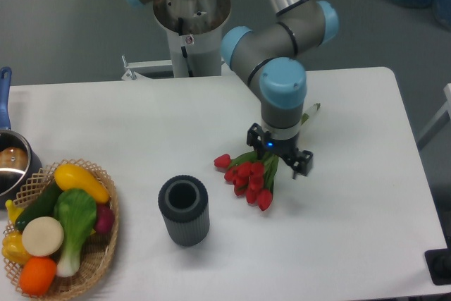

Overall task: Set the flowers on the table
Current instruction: 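Open the gripper to release the tulips on the table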

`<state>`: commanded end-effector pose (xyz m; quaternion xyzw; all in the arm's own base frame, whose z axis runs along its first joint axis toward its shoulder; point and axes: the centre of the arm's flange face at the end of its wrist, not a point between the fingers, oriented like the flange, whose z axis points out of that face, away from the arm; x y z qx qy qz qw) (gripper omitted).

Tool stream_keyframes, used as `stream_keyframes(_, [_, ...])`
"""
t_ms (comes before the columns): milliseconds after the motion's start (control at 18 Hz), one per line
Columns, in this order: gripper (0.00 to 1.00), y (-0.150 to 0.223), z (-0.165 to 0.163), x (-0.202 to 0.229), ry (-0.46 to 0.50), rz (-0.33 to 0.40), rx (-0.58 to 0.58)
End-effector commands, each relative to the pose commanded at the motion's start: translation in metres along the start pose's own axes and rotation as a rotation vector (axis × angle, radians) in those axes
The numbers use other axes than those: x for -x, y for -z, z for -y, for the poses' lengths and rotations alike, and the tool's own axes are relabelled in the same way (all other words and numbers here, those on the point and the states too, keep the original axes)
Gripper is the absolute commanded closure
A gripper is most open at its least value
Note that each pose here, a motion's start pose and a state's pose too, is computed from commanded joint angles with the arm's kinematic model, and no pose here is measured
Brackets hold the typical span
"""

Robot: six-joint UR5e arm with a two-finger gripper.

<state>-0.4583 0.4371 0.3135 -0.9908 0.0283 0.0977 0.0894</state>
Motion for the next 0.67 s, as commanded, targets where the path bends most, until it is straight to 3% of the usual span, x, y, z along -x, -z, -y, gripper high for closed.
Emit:
stream_keyframes(278, [0.0, 0.023, -0.004, 0.023, 0.014, 0.052, -0.02])
stream_keyframes(667, [0.0, 0.022, -0.007, 0.024, 0.005, 0.052, -0.016])
